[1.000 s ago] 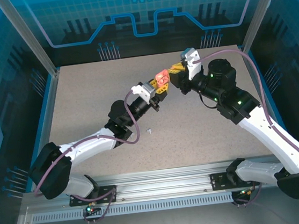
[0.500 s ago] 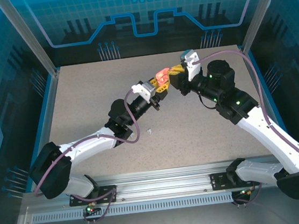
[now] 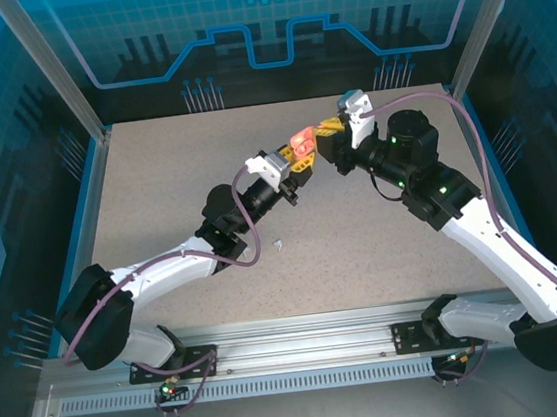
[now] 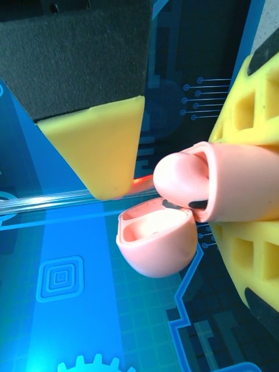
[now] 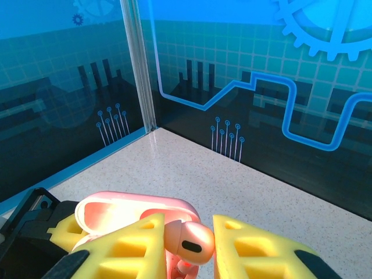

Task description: Insert wireless bluetooth earbuds into charging case

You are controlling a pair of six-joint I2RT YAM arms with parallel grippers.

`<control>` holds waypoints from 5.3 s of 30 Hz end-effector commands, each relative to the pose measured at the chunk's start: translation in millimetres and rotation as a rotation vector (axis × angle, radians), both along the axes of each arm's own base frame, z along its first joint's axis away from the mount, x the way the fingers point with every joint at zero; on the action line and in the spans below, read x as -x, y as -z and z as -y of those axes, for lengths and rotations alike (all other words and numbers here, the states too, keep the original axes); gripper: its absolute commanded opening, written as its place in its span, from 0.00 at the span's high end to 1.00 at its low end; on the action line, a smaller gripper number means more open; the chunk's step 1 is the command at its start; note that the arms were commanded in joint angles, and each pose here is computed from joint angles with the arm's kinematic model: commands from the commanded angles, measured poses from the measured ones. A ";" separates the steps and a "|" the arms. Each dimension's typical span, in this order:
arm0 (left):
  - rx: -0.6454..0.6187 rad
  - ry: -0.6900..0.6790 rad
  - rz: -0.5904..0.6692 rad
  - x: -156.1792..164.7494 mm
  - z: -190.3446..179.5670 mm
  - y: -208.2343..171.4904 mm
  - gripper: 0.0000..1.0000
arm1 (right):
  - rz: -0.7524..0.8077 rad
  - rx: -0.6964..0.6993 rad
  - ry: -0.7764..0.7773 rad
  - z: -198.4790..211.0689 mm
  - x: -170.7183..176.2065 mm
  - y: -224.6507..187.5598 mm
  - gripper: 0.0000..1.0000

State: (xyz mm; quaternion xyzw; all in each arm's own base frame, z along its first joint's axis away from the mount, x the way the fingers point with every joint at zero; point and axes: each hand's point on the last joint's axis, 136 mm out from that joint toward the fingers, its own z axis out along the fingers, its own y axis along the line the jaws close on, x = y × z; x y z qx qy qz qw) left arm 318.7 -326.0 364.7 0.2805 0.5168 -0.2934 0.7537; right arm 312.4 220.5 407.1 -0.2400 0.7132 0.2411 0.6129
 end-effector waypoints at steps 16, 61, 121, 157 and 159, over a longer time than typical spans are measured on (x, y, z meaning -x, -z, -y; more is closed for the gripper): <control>0.068 0.016 0.038 3.3 0.9 -29.8 1.00 | -0.016 0.089 0.002 4.7 -1.7 23.3 0.79; 0.066 0.015 0.021 -0.9 4.4 -25.9 1.00 | 0.056 0.215 -0.092 -8.2 23.4 13.7 0.60; -0.026 0.146 -0.001 15.7 20.0 20.6 1.00 | -0.420 0.002 0.340 66.9 -58.1 7.5 0.27; 0.002 0.181 -0.088 -10.4 25.2 39.5 1.00 | -0.759 0.261 0.154 29.2 -41.7 108.2 0.38; 0.015 0.170 -0.101 -14.6 21.7 39.0 1.00 | -0.758 0.261 0.150 31.7 -33.3 106.9 0.39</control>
